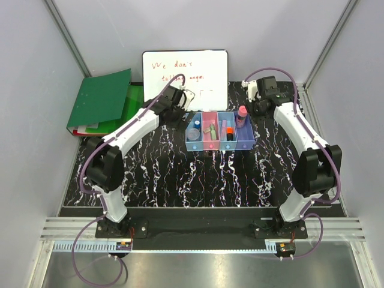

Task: Sort the stationery into containers
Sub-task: Move the storage box to the center of the board.

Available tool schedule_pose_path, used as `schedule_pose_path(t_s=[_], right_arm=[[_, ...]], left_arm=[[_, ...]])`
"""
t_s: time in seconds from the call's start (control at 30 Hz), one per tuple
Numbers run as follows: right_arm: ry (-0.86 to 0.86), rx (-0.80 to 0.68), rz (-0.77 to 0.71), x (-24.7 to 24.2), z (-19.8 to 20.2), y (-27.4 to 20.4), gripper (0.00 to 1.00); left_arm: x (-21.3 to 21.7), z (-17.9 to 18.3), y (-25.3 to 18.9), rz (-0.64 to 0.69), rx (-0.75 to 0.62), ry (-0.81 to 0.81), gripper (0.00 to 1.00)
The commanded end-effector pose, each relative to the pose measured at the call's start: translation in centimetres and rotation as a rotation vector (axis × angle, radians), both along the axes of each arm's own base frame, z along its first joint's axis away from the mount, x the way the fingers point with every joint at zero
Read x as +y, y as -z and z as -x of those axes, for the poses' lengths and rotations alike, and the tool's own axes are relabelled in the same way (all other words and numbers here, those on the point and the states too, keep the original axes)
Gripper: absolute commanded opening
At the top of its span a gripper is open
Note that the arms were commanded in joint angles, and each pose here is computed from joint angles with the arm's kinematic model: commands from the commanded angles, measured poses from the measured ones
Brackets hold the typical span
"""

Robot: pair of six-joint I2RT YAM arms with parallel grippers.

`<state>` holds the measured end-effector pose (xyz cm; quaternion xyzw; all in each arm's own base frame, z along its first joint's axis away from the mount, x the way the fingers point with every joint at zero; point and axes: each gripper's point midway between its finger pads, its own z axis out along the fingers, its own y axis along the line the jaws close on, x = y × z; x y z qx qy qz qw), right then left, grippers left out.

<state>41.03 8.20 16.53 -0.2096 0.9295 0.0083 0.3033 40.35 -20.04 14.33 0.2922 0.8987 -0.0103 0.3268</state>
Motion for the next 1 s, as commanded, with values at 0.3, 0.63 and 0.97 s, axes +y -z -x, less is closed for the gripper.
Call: schedule_pose_path(t_s=[0.3,0.63,0.97], right_arm=[[0.013,0.073,-0.030,-1.5,0.4,2.7,0.31],[-0.005,0.128,-0.077,-0.7,0.4,5.5,0.33],[-0.004,0.151,-0.078,-0.7,-0.6,7.0,0.33]], left_arm=[[-3.8,-1.2,1.9,0.121,0.143,-0.029,0.65],[-4.8,-2.4,4.0,0.114,0.176,-0.034,0.59],[-5.3,-3.0,4.9,0.118,0.193,-0.034,0.51]])
